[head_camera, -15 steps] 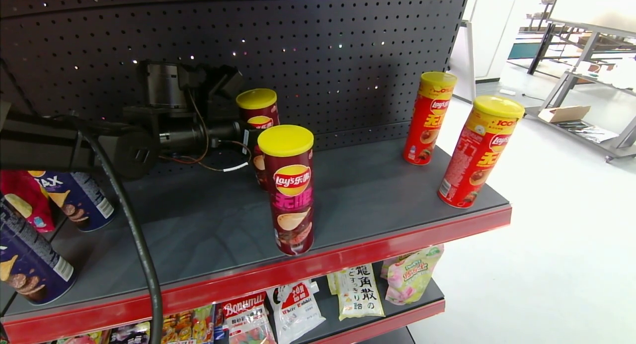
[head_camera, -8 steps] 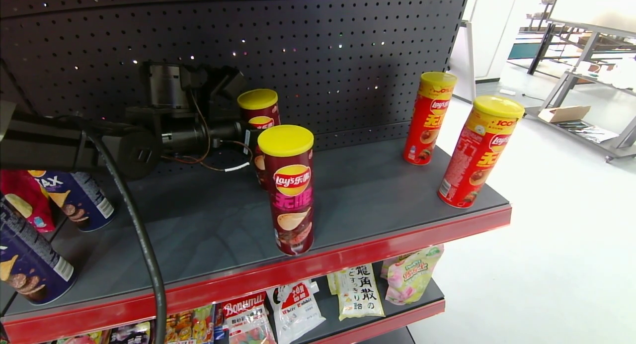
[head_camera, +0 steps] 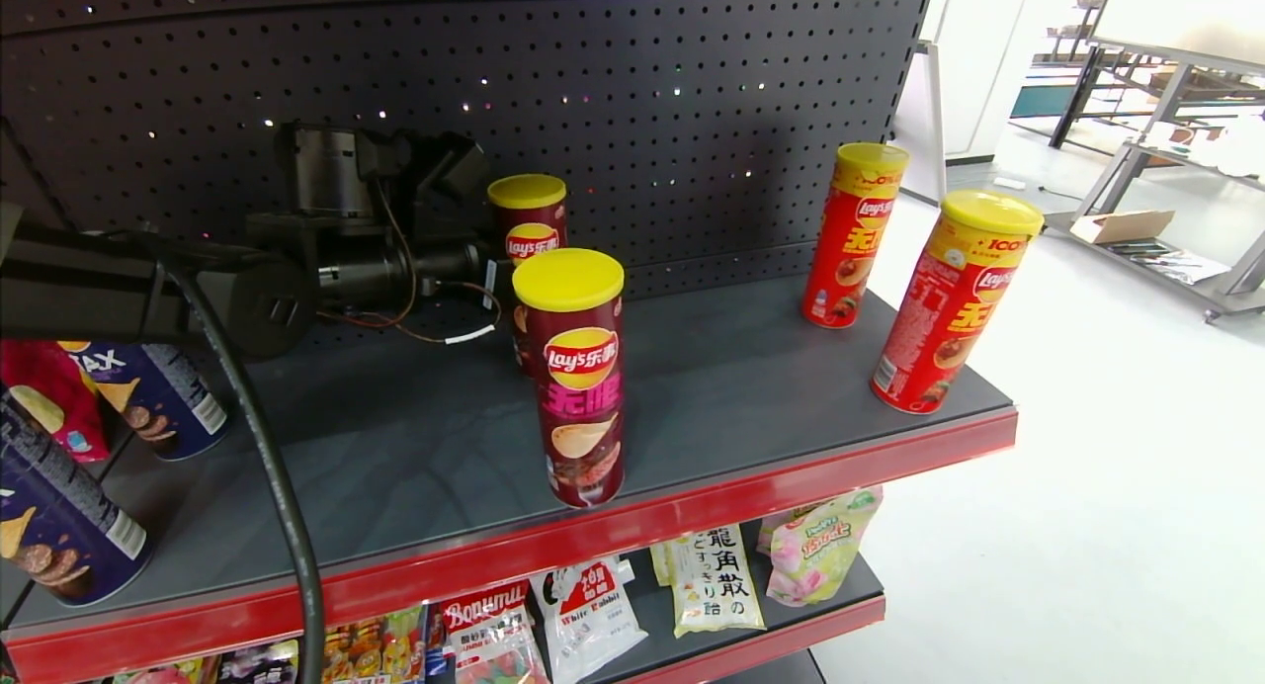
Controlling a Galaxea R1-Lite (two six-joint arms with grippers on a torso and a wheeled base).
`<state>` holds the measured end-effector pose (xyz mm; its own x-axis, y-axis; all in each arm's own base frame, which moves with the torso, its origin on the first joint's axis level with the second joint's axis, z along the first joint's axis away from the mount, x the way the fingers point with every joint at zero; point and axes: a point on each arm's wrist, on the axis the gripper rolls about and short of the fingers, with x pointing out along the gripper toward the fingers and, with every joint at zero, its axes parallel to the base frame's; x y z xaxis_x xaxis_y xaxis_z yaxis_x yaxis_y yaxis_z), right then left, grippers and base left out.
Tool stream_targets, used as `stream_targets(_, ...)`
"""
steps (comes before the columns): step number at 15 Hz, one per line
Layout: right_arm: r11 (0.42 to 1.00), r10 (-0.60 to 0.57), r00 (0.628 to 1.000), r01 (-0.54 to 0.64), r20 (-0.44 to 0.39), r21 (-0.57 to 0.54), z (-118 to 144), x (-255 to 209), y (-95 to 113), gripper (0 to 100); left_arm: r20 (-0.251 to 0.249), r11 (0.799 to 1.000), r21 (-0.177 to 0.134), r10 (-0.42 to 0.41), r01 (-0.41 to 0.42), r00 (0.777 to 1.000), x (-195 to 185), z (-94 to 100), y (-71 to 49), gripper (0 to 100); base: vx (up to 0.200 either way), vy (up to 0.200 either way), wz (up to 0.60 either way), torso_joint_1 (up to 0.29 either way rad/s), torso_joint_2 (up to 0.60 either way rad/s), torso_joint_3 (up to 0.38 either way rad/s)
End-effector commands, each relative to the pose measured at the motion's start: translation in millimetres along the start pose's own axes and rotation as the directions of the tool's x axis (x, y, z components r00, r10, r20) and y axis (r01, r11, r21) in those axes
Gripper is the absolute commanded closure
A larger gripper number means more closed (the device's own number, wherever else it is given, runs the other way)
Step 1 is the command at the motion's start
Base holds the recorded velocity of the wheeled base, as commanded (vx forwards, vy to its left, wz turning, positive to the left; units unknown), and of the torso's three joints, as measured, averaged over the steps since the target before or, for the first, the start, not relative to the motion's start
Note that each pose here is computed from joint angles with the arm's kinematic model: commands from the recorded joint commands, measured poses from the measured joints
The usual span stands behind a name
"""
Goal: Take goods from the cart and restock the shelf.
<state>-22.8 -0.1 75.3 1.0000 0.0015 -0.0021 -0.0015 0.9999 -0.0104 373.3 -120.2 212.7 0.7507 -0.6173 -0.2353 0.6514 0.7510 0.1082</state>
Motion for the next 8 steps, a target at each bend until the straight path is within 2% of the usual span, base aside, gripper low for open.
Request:
stream_targets(1,1.000,0.002,1.000,-0.002,0.001,0.000,0.0,0.0,0.0,0,0.016,1.000,0.007,0.002,-0.002,1.000,-11.1,7.0,-3.1,0,0.000,0.000,0.00,0.000,0.00,0.000)
stream_targets(2,1.000,0.002,1.000,-0.002,0.001,0.000,0.0,0.0,0.0,0,0.013,1.000,0.005,0.001,-0.001,1.000,-14.5,7.0,-4.5,0,0.000,0.000,0.00,0.000,0.00,0.000)
stream_targets(4,1.000,0.002,1.000,-0.002,0.001,0.000,0.0,0.0,0.0,0,-0.014,1.000,-0.007,0.001,-0.002,1.000,-44.4,0.8,-16.0,0,0.000,0.000,0.00,0.000,0.00,0.000)
stream_targets(8,1.000,0.002,1.000,-0.002,0.001,0.000,0.0,0.0,0.0,0,-0.043,0.999,-0.028,0.043,-0.044,0.998,-132.1,-12.7,-43.8,0,0.000,0.000,0.00,0.000,0.00,0.000)
